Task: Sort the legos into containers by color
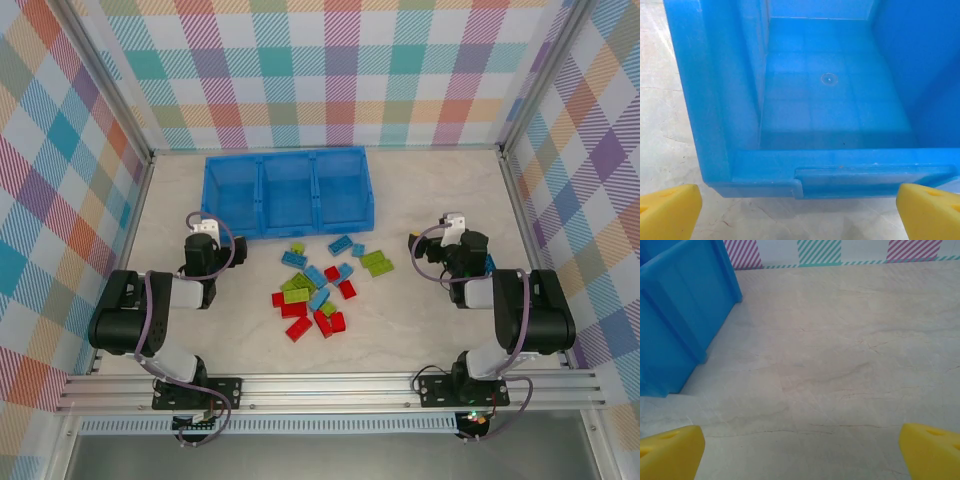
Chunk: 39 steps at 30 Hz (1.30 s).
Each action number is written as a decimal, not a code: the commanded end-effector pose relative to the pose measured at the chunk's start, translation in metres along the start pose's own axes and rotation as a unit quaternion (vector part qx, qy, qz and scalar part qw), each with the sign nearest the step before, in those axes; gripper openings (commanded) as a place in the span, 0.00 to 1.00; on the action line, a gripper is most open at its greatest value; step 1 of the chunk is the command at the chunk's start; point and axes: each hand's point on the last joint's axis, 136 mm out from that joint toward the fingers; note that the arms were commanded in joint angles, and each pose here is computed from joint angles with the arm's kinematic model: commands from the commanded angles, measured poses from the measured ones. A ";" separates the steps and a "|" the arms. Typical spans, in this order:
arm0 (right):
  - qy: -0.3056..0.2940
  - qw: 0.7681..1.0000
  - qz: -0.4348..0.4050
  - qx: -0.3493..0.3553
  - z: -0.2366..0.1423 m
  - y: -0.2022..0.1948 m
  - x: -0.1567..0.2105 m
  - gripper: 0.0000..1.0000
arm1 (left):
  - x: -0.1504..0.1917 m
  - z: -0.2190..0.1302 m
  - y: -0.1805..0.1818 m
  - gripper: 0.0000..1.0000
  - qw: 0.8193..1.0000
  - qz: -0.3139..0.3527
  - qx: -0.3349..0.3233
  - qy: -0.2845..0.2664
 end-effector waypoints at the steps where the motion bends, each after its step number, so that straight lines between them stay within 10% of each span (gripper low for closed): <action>1: -0.021 0.999 -0.015 -0.024 -0.002 0.008 -0.010 1.00 | -0.020 -0.001 -0.001 1.00 0.999 0.001 0.001 -0.032; 25: -0.082 0.987 0.022 0.138 -0.044 -0.026 -0.045 1.00 | -0.020 -0.001 -0.002 1.00 0.999 0.002 0.002 -0.033; 33: 0.164 0.952 0.216 0.142 -0.081 -0.001 -0.038 1.00 | -0.063 -0.046 0.004 1.00 0.998 -0.007 -0.028 -0.051; 39: 0.279 0.885 0.300 0.222 -0.084 -0.065 -0.013 1.00 | -0.126 -0.125 -0.055 1.00 0.993 -0.053 0.082 -0.061</action>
Point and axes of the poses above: each hand's point on the last joint's axis, 136 mm out from that joint toward the fingers, its own z axis out along the fingers, its own y axis along the line the jaws close on, x = y × z, and after that the axes turned 4 degrees about z, right-handed
